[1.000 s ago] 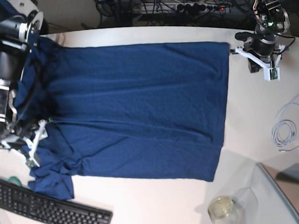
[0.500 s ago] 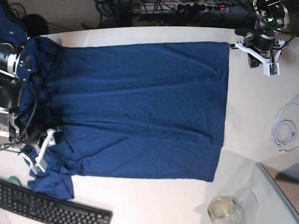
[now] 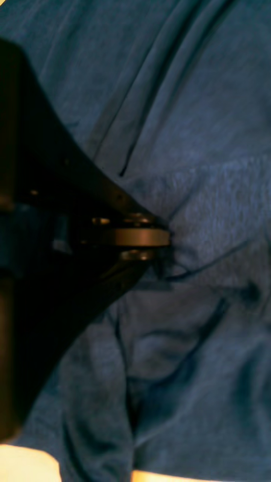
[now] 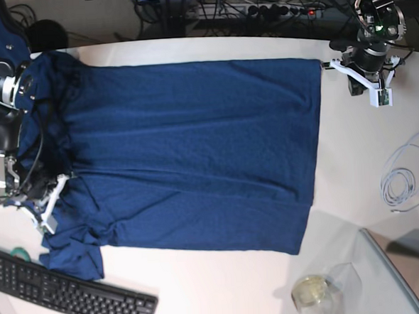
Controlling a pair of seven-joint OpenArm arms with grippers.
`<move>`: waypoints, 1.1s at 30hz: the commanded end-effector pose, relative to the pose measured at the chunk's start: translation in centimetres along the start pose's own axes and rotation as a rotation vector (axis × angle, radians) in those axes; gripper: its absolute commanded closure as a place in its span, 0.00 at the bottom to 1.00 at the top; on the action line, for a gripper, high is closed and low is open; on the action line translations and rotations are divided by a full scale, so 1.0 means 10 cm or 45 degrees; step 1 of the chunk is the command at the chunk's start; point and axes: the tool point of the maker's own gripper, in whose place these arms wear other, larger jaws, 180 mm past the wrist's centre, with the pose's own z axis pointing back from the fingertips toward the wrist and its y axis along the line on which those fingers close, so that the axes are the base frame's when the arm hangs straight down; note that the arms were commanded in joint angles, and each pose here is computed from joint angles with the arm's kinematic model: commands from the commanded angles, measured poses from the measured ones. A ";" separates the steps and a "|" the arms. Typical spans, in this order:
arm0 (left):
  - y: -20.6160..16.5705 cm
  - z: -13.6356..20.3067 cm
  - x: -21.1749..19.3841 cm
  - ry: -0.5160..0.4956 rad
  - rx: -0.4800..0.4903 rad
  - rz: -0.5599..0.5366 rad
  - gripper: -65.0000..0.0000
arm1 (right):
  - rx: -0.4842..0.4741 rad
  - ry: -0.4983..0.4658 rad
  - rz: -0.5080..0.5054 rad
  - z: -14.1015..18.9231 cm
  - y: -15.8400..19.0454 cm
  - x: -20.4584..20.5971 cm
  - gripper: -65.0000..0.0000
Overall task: Layout the t-shirt on the table in an organized manner, then fold the t-shirt properly
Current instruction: 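Reach the right gripper across the shirt body toward its middle, then pinch the shirt body with the right gripper and drag it outward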
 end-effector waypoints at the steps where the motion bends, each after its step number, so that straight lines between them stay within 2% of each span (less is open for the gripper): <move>1: 0.05 0.02 0.11 -0.047 0.014 -0.005 1.00 | -0.036 -0.099 0.014 0.12 -0.12 0.31 1.00; 6: 0.05 0.02 0.11 -0.047 0.014 -0.005 1.00 | -0.127 -0.123 0.078 0.30 -0.23 0.46 1.00; 11: 0.05 0.02 0.11 -0.049 0.014 -0.005 1.00 | -0.211 -0.158 0.154 0.51 -0.14 0.64 1.00; 16: 0.05 0.02 0.13 -0.055 0.014 -0.004 1.00 | -0.259 -0.193 0.211 0.71 0.16 0.86 1.00; 20: 0.05 0.02 0.13 -0.055 0.014 -0.004 1.00 | -0.268 -0.205 0.360 0.79 0.49 1.01 1.00; 24: 0.05 0.02 0.14 -0.055 0.014 -0.006 1.00 | -0.225 -0.245 0.465 0.81 0.95 1.17 1.00; 33: 0.06 0.02 0.12 -0.049 0.017 -0.012 1.00 | -0.120 -0.253 0.556 0.72 1.50 1.26 1.00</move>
